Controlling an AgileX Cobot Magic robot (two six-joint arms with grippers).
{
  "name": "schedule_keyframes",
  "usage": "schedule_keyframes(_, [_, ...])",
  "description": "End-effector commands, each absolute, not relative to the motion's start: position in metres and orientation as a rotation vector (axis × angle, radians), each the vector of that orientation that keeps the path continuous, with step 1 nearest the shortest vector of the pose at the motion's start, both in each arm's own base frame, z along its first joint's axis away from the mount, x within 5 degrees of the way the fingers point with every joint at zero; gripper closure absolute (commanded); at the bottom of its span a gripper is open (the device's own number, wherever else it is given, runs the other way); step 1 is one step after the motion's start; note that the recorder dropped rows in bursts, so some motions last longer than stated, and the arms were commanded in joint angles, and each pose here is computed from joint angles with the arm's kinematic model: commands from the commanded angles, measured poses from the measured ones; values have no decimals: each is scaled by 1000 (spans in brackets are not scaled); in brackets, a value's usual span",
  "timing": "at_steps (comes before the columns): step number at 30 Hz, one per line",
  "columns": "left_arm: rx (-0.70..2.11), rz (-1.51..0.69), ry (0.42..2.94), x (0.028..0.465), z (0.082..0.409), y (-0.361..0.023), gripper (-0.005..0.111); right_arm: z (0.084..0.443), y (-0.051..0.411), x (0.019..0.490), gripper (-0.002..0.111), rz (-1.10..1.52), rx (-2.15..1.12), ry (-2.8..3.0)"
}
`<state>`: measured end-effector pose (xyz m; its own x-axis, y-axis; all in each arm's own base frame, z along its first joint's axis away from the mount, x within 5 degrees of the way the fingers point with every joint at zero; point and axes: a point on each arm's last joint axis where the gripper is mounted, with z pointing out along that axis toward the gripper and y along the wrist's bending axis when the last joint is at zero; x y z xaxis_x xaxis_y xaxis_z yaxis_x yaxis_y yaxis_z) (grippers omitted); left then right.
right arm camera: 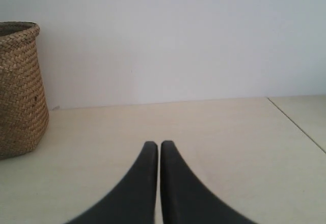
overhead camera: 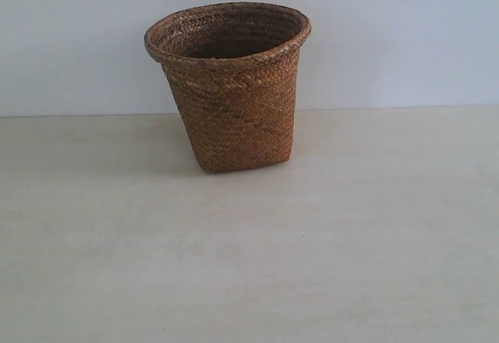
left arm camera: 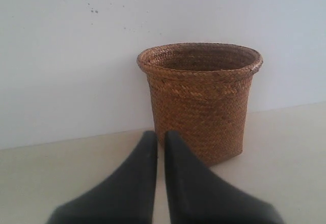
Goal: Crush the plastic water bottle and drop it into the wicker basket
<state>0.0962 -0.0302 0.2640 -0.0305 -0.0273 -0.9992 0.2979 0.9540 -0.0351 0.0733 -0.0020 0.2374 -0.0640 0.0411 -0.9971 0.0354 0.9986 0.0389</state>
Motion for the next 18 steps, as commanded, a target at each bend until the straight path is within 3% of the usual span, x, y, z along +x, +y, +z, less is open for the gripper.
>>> schedule_keyframes(1, [205,-276,1579,95,263,-30,102,237,-2,73,108,6,64,1633])
schedule_keyframes(18, [249,-242,1636,87,258,-28,102,237,-2,73,108,7,63,1637])
